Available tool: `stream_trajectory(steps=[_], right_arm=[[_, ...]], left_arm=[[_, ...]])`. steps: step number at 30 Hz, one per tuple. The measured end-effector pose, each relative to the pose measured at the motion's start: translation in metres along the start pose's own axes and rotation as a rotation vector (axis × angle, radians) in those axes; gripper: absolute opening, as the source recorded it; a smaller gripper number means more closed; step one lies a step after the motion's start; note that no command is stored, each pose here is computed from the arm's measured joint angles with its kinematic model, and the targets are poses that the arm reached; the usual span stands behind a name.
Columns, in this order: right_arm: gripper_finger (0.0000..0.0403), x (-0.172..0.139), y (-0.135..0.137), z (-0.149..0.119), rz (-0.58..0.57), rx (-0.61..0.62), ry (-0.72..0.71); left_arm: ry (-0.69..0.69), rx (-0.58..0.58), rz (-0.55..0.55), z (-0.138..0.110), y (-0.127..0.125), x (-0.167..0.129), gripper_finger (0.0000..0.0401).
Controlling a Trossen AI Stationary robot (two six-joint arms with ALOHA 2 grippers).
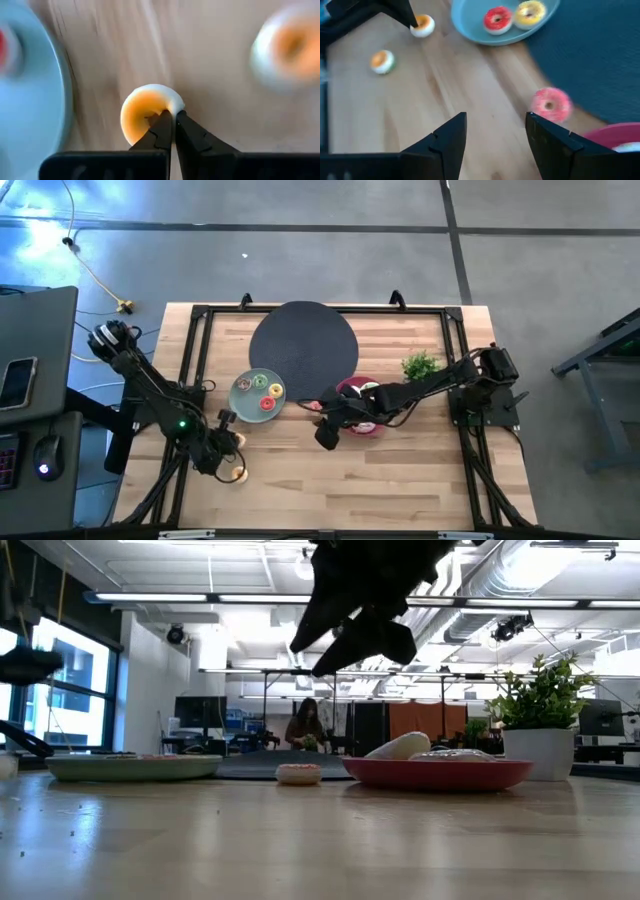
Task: Pick & Place donuts
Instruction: Put the small white doughnut on the blue plate
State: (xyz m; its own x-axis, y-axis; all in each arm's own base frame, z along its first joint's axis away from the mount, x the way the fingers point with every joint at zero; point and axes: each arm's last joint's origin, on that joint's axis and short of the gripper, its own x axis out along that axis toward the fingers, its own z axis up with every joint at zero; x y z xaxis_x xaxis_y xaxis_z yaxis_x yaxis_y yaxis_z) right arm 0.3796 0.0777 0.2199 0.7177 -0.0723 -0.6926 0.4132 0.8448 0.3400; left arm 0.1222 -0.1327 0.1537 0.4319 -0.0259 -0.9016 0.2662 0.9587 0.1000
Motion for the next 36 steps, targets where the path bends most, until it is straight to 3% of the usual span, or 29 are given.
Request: stream_trajectory(steps=[3, 8, 12, 14, 17, 24, 29, 36], right_arm=[[0.0194, 0.001, 0.002, 0.004, 0.117, 0.065, 0.046], [0.0194, 0.013, 0.007, 0.015, 0.369, 0.143, 0.085], [0.0194, 0.025, 0.003, 0.021, 0.449, 0.203, 0.079], [0.0194, 0.029, 0.001, 0.021, 0.446, 0.213, 0.087], [0.0194, 0.029, 0.001, 0.019, 0.439, 0.207, 0.093], [0.0194, 0.029, 0.004, 0.012, 0.378, 0.128, 0.075], [0.0207, 0.035, 0.004, 0.014, 0.366, -0.005, -0.028], [0.0254, 0.039, 0.014, 0.022, 0.443, -0.241, -0.212]], left_arm=[[-0.190, -0.046, -0.011, 0.019, -0.002, -0.016, 0.0003], [-0.605, -0.059, 0.074, 0.045, 0.000, -0.043, 0.0001], [-0.747, -0.217, 0.022, 0.033, 0.002, -0.026, 0.0001], [-0.858, -0.336, -0.052, 0.025, 0.000, -0.014, 0.0001], [-0.991, -0.439, -0.067, 0.011, 0.002, -0.004, 0.0000], [-0.960, -0.531, -0.124, -0.003, 0.002, 0.016, 0.0000], [-1.015, -0.523, -0.155, 0.002, 0.001, 0.010, 0.0000], [-1.091, -0.464, -0.183, 0.008, 0.000, 0.001, 0.0000]])
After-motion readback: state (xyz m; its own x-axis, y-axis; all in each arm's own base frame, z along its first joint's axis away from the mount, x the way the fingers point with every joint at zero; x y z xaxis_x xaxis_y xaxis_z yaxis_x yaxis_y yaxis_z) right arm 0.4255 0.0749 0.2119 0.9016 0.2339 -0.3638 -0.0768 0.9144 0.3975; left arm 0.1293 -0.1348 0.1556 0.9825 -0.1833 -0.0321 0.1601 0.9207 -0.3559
